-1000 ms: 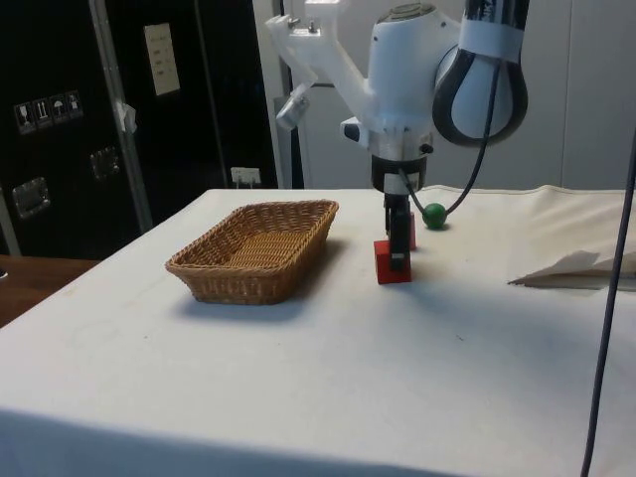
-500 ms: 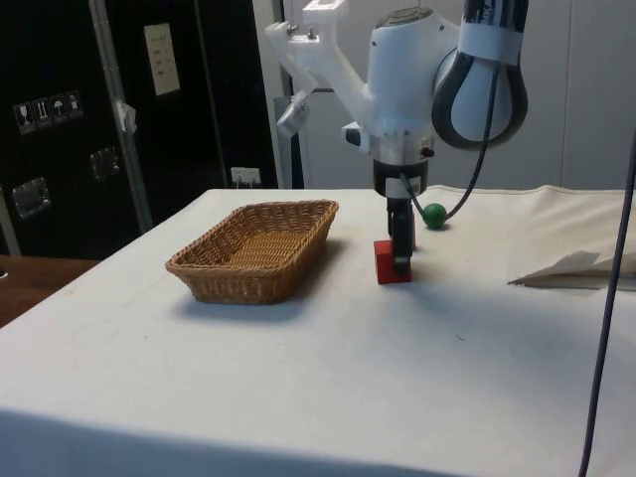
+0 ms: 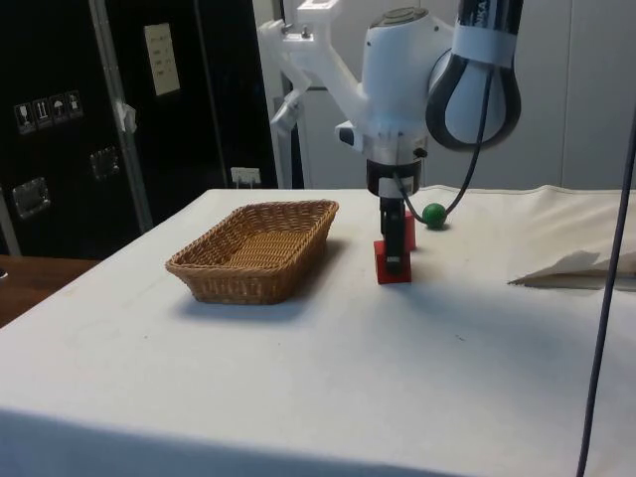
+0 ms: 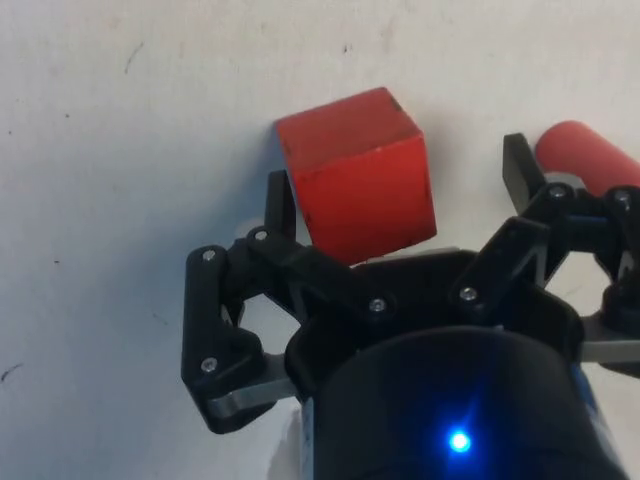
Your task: Pick up the object to the left of the cylinder and place it into the basket.
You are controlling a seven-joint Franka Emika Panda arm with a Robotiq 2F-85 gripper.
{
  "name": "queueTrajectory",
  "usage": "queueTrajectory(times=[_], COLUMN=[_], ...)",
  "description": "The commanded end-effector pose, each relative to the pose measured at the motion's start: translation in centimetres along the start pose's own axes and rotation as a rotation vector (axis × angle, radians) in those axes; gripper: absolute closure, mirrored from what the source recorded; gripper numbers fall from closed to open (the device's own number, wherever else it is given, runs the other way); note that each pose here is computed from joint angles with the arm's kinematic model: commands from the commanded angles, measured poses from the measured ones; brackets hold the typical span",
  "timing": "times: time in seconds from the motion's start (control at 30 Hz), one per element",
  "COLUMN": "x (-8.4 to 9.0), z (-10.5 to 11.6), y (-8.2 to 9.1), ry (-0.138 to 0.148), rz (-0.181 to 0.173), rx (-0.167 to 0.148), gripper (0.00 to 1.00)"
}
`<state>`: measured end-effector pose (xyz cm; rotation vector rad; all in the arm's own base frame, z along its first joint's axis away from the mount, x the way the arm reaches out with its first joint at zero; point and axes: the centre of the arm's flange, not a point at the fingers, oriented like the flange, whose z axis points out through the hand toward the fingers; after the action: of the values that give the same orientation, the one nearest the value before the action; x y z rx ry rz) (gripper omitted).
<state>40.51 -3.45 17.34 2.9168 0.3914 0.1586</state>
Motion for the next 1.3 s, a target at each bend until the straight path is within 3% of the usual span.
queueTrajectory(times=[0.0, 0.07, 0.1, 0.17, 0.2, 0.23, 0.33, 0.37, 0.5, 0.53, 0.63, 0.83, 1.27], x=[-0.1, -0.1, -0.1, 0.0, -0.1, -0.1, -0.1, -0.1, 0.0, -0.1, -0.2, 1.3, 4.8], z=[-0.1, 0.0, 0.1, 0.3, 0.2, 0.2, 0.2, 0.2, 0.4, 0.2, 0.2, -0.6, -4.5], y=[-0.3, -0.3, -0.3, -0.1, -0.3, -0.4, -0.4, -0.4, -0.1, -0.4, -0.4, 0.4, 2.2], ry=[0.009, 0.007, 0.008, -0.001, 0.008, 0.008, 0.009, 0.009, -0.001, 0.009, 0.007, 0.026, 0.051], rz=[0.003, 0.004, 0.003, 0.0, 0.004, 0.004, 0.004, 0.003, 0.001, 0.004, 0.004, 0.005, 0.012], rx=[0.008, 0.007, 0.005, -0.006, 0.004, 0.004, 0.004, 0.004, -0.007, 0.004, 0.003, -0.008, 0.012], gripper=[0.0, 0.03, 0.22, 0.47, 0.47, 0.63, 0.96, 1.0, 1.0, 1.0, 1.0, 1.0, 1.0])
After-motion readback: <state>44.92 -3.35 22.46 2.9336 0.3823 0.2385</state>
